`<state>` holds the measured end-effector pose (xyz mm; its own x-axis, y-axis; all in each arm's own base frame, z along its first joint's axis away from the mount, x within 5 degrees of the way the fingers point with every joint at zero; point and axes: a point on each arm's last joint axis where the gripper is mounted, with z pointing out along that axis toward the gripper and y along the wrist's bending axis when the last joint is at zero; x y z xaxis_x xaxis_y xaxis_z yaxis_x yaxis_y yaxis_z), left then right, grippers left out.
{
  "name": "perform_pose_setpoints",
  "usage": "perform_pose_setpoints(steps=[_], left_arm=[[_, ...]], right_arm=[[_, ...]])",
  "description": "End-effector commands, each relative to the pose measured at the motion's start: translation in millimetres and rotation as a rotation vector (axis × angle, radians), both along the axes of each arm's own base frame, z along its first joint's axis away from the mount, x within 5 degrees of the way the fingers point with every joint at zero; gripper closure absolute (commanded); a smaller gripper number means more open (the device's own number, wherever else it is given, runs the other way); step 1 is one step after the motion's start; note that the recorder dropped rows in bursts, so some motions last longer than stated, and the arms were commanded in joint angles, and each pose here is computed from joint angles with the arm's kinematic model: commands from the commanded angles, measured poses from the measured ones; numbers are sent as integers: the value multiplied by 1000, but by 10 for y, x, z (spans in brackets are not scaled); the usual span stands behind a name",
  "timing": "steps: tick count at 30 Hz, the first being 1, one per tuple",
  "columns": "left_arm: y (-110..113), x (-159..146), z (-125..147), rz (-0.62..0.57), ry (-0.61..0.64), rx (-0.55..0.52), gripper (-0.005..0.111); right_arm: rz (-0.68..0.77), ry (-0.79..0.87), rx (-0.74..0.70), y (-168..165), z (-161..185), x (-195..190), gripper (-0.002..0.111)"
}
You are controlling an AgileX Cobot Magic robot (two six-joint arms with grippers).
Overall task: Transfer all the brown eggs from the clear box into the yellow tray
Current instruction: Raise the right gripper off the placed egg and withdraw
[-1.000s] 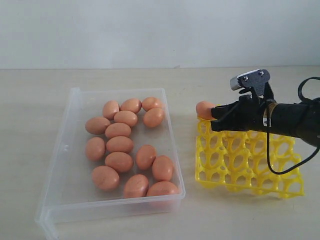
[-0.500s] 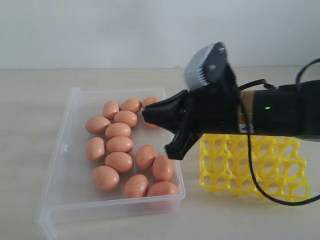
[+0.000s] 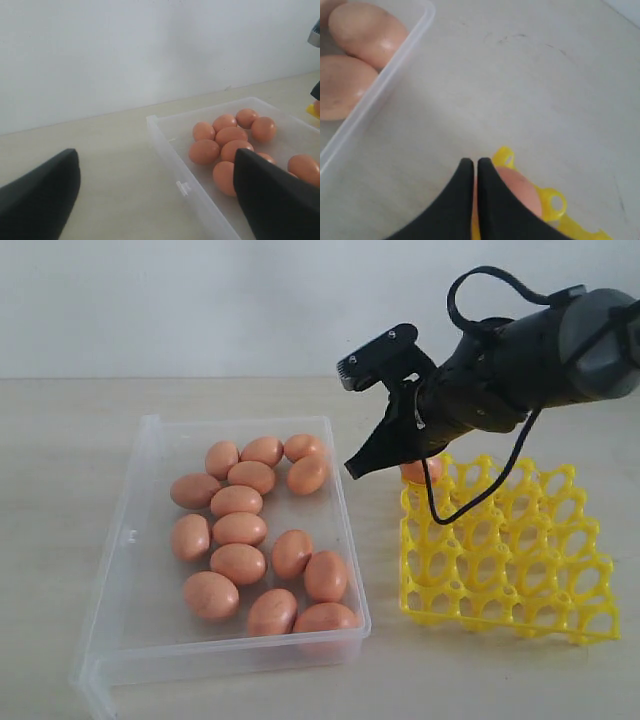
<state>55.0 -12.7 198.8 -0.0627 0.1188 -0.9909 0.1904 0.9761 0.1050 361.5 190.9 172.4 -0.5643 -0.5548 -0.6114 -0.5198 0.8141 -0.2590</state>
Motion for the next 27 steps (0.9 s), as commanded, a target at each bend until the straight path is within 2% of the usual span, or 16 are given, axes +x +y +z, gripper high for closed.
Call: perform_pose_setpoints(steps=[1,11,17,20,22,27], left_arm=[[0,-1,-5,1,-4,-15,29],[0,-1,-5,1,-4,-15,29],[0,-1,-5,1,-4,-15,29],[0,-1,-5,1,-4,-15,29],[0,-1,-5,1,-4,-15,29],[0,-1,-5,1,-4,-15,29]], right_arm=[[-35,9,16,-38,-60,134,108],[-88,60,-128,-170,-98,105,108],[-106,-16,-88,-197,207,80,108],[-180,-20,-66,-270,410,5,108],[-232,43,-54,-312,381,-77,108],[-197,113,-42,-328,147,-218,108]])
